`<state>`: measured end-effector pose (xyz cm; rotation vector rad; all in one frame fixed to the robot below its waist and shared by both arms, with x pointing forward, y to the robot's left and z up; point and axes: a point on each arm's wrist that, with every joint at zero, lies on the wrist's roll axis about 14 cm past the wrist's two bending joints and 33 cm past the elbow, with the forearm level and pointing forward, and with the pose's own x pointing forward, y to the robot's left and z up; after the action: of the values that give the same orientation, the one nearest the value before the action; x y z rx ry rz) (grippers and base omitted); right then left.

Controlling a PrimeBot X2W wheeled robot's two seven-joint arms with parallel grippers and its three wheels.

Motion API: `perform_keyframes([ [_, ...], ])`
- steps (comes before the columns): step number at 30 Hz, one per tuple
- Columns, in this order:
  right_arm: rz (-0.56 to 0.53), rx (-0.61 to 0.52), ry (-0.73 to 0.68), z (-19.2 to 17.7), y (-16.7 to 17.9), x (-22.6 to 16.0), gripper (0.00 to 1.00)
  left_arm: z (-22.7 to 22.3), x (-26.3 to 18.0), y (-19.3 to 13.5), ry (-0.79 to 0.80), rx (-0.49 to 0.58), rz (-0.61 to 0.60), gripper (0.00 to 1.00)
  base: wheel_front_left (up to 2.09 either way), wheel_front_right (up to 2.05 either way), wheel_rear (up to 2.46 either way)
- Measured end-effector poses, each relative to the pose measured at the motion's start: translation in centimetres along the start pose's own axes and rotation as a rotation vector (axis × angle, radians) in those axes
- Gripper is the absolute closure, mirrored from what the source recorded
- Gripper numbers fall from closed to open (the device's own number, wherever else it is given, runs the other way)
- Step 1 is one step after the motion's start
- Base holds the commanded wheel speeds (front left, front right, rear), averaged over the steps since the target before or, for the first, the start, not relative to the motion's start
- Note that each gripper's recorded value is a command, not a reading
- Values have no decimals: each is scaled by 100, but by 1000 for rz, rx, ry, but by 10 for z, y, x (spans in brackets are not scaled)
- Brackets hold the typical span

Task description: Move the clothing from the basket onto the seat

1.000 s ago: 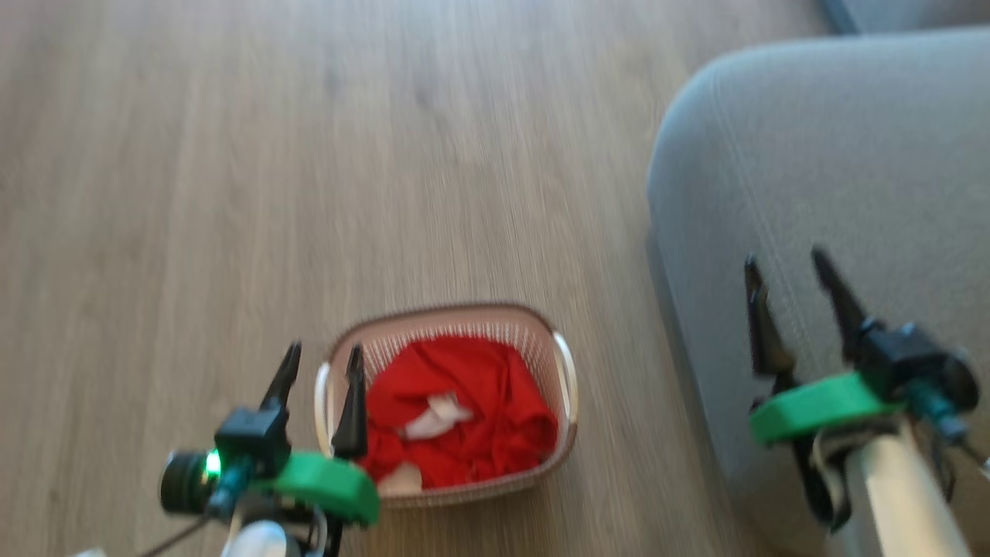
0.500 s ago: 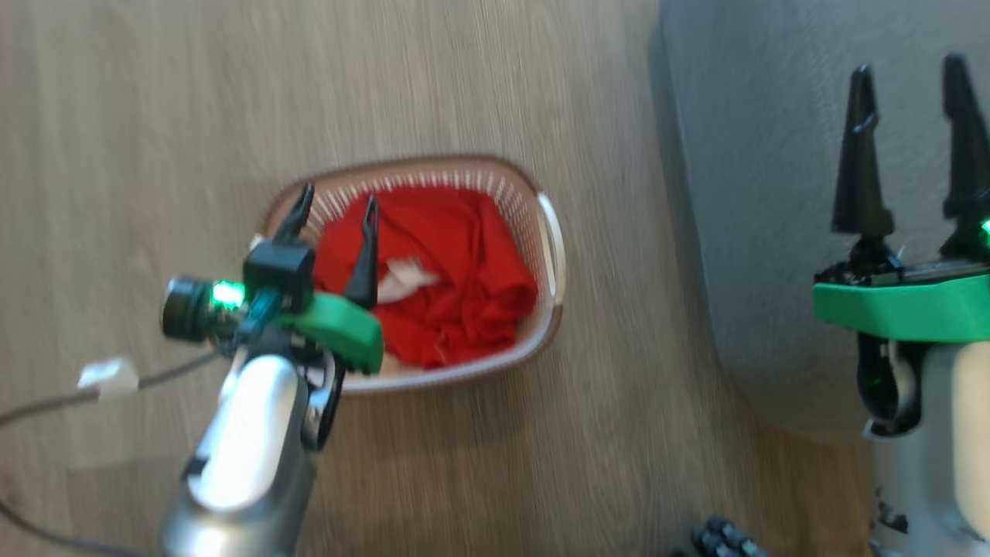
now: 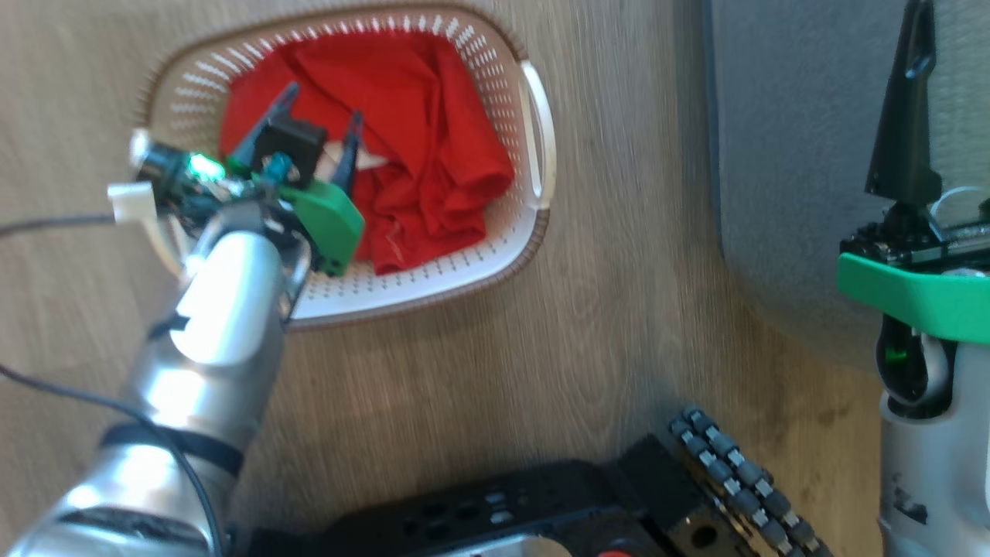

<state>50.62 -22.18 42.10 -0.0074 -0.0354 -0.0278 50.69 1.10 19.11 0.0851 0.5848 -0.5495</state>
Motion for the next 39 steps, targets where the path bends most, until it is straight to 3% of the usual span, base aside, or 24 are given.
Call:
perform_keyframes([
  [4,4,-14,38,-21,0,2,0,-34,20,5,82,13,-14,0,0,0,0],
  [16,40,11,88,-45,12,-3,0,-71,56,23,183,-324,121,0,0,0,0],
  [22,52,9,98,-46,16,-7,0,-80,59,15,250,-320,101,0,0,0,0],
  [28,44,1,118,-47,14,-14,0,-94,57,-3,369,-174,2,0,0,0,0],
  [34,40,-10,112,-43,11,-15,0,-101,59,-9,426,-97,-23,0,0,0,0],
  [35,39,-11,113,-43,11,-16,0,-103,59,-9,434,-72,-19,29,0,0,0],
  [36,38,-11,119,-44,11,-17,0,-105,59,-10,447,-52,-21,100,0,0,0],
  [39,33,-11,138,-47,10,-23,0,-111,57,-12,488,-19,-35,100,0,0,0],
])
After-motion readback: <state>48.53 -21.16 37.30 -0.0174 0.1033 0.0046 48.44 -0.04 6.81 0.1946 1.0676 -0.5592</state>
